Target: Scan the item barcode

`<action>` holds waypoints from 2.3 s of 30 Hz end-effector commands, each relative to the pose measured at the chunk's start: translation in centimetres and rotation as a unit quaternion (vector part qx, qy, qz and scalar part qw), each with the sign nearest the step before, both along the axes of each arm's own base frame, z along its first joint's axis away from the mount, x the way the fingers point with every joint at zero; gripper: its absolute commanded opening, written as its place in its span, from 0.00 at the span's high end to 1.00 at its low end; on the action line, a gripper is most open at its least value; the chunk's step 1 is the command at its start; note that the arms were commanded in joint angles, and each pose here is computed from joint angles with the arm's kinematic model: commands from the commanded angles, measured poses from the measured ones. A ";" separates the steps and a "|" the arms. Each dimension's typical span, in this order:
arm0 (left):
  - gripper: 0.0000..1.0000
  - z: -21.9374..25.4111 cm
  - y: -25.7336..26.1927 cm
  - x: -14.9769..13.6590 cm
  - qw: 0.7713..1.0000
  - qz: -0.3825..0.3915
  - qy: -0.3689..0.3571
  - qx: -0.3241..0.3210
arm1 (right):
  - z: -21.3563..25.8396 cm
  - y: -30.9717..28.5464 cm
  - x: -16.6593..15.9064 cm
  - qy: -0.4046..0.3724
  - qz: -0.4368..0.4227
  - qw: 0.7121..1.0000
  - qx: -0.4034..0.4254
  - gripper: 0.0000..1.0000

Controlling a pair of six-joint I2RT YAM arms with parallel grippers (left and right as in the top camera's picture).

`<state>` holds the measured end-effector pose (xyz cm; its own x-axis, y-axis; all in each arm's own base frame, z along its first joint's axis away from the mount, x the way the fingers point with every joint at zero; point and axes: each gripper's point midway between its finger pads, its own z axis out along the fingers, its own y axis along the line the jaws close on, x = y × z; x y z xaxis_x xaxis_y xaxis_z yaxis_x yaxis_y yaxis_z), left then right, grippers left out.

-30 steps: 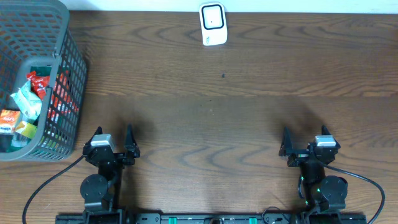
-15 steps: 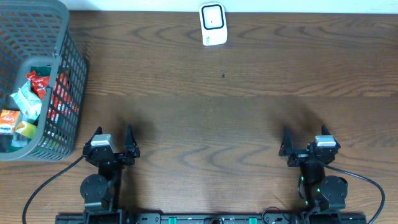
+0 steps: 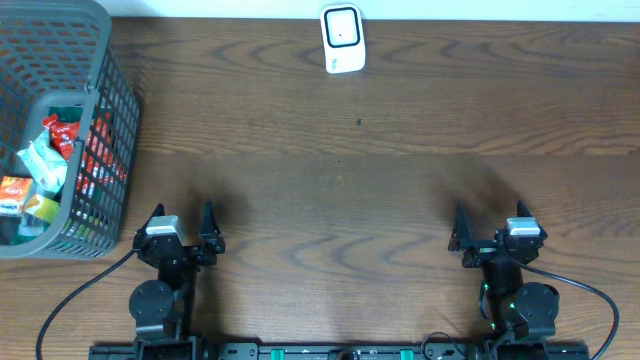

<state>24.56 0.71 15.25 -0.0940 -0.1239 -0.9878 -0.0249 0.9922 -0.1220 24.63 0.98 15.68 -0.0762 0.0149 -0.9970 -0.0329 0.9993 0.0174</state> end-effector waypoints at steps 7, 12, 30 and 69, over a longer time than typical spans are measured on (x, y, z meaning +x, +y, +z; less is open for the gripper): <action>0.16 -1.3 -0.6 -0.1 1.000 -0.019 0.024 0.002 | 0.0 -0.1 0.0 -0.001 -0.002 1.000 0.001 0.01; 0.16 -1.1 -0.6 -0.1 1.000 -0.019 0.019 0.003 | 0.0 -0.1 0.0 -0.001 -0.002 1.000 0.001 0.01; 0.17 -0.8 -0.5 -0.1 1.000 -0.014 0.014 -0.012 | 0.0 -0.1 0.0 -0.001 -0.002 1.000 0.001 0.01; 0.05 19.0 -4.6 7.1 0.933 -0.167 0.314 -0.056 | 0.0 -0.1 0.0 -0.001 -0.002 1.000 0.001 0.01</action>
